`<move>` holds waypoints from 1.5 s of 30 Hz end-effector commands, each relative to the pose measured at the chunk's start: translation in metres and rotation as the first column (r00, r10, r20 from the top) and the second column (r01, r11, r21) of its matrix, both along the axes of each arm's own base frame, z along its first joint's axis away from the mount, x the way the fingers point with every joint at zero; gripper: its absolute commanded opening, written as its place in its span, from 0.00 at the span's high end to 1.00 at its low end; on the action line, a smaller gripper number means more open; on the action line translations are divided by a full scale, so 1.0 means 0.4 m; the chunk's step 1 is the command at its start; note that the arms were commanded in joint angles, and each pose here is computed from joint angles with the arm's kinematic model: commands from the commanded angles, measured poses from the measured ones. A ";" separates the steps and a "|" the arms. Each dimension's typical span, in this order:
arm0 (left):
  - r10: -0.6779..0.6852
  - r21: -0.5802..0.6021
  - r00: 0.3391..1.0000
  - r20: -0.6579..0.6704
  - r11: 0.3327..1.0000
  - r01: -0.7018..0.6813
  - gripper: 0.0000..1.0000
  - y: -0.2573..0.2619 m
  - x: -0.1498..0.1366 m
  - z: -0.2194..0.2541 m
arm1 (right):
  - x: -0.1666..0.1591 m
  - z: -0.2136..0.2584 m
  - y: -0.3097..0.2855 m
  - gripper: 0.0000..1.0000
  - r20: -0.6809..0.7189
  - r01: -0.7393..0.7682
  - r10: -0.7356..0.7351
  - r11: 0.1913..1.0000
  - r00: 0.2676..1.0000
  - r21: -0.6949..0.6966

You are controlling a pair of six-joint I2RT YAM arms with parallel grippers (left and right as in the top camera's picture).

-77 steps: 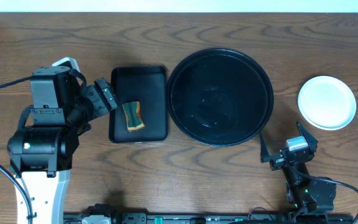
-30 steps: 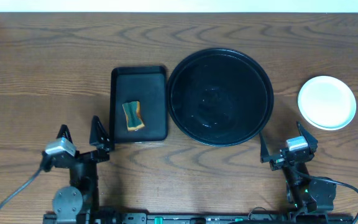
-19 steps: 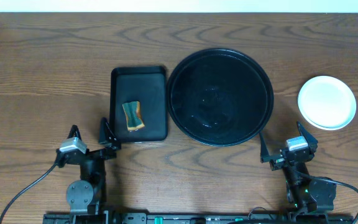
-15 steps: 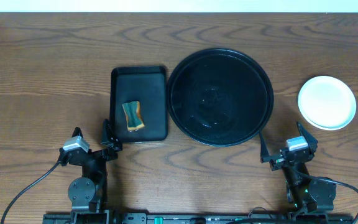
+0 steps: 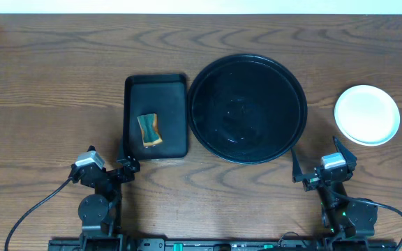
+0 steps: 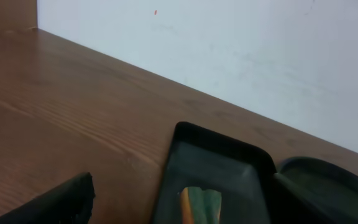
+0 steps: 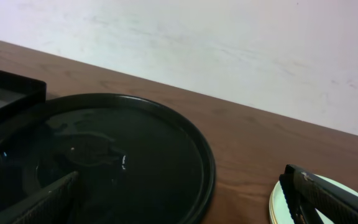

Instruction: Clean dirty plates on tray and stack at the side

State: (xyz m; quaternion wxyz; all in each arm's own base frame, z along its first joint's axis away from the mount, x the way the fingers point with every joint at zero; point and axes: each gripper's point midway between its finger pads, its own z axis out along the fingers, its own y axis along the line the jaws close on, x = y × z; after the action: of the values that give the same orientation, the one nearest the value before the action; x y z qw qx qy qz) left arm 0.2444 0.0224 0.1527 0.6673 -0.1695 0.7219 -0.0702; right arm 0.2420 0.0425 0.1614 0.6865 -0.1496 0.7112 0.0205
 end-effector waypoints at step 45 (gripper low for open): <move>0.006 0.017 0.999 -0.054 1.000 -0.005 0.11 0.003 -0.005 -0.038 | 0.002 -0.002 -0.013 0.01 0.000 0.022 -0.022 1.000 1.000 -0.006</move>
State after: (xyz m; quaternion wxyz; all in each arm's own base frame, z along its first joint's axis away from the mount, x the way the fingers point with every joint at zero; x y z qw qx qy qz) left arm 0.2442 0.0216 0.1534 0.6674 -0.1681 0.7220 -0.0718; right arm 0.2420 0.0425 0.1613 0.6864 -0.1496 0.7114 0.0206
